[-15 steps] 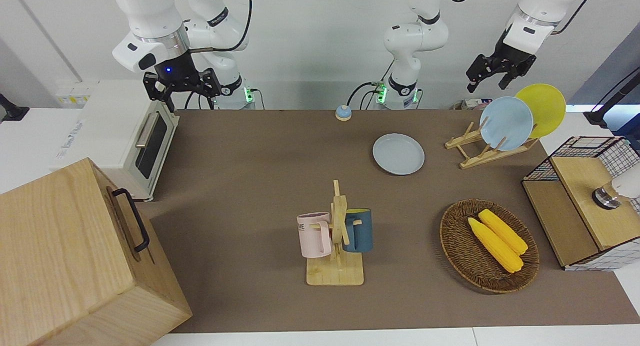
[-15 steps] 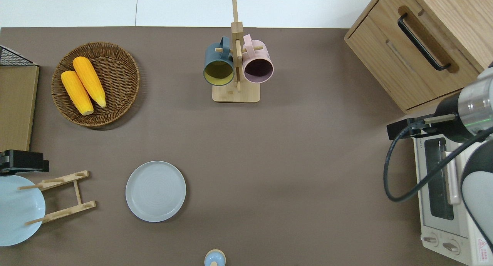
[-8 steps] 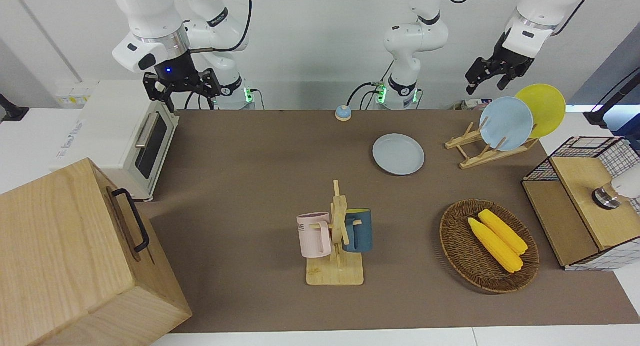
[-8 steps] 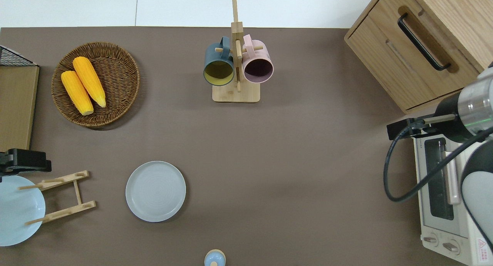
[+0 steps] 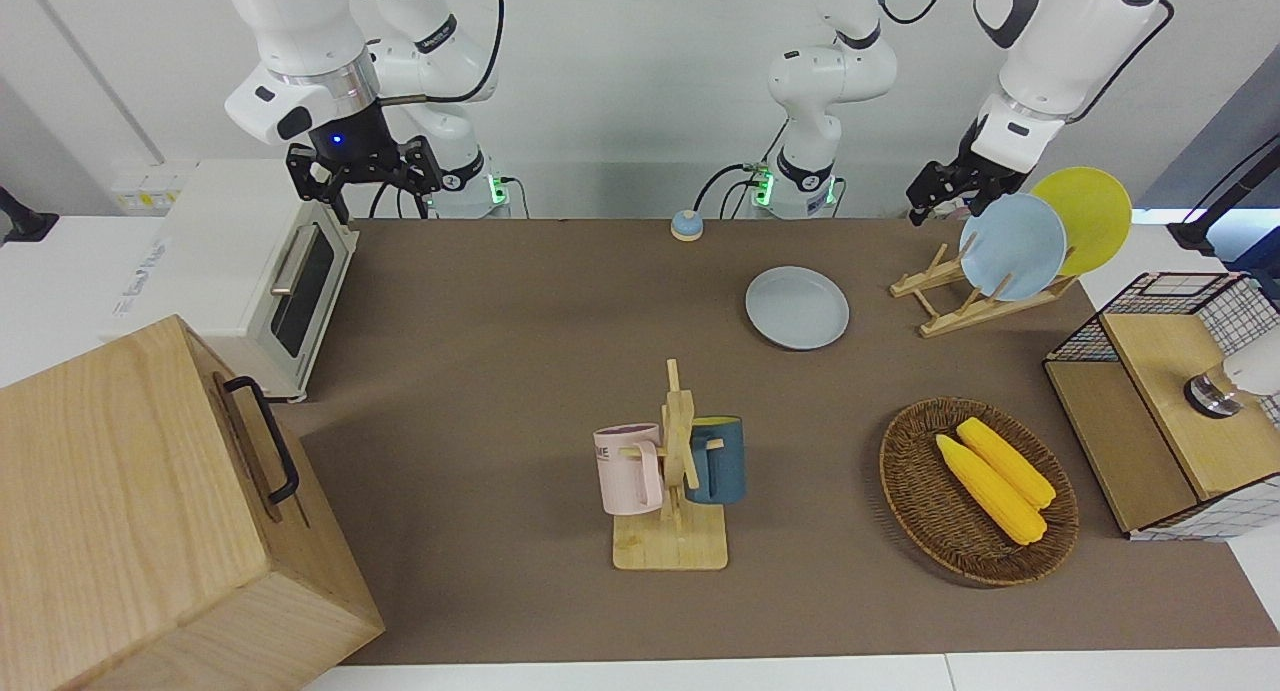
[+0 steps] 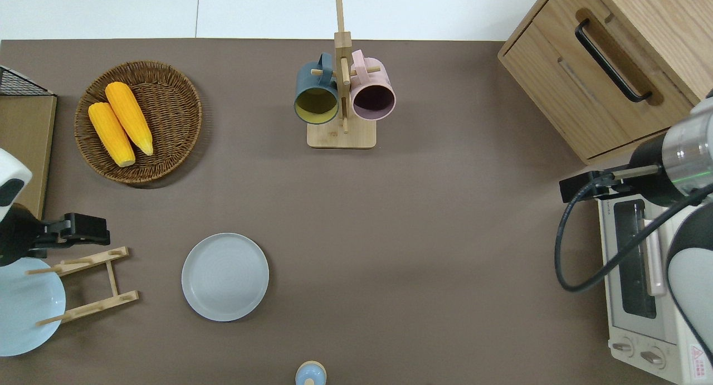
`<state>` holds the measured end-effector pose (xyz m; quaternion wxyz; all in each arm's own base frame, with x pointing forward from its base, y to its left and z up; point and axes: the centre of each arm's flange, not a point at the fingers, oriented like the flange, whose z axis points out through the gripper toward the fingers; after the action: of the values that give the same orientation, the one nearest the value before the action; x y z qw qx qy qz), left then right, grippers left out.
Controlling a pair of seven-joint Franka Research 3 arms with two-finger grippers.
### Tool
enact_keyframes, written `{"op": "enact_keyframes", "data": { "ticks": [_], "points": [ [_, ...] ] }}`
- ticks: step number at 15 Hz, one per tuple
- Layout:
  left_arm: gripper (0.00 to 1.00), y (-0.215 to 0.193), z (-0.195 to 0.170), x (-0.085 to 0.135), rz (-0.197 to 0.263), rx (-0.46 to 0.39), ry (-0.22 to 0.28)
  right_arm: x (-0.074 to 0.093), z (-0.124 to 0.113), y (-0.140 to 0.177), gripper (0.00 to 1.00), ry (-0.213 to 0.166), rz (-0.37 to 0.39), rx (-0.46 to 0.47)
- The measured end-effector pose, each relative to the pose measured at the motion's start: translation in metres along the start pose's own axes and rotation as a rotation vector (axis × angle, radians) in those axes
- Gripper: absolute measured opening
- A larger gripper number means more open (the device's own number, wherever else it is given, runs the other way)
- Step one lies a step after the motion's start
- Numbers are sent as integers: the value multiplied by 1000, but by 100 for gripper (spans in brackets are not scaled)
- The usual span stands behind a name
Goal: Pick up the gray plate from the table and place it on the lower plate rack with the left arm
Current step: 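Move the left gripper toward the near edge of the gray plate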
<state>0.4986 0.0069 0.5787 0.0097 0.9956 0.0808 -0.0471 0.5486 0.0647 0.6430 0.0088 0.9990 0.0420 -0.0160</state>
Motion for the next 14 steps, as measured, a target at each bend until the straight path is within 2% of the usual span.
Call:
{"op": "enact_keyframes", "data": {
  "ticks": [3,14],
  "points": [
    [99,1,40,-1,1,3,3,0,0,0,99,0,0,0],
    [99,16,177,-27,40,24,25,0,0,0,99,0,0,0]
  ]
}}
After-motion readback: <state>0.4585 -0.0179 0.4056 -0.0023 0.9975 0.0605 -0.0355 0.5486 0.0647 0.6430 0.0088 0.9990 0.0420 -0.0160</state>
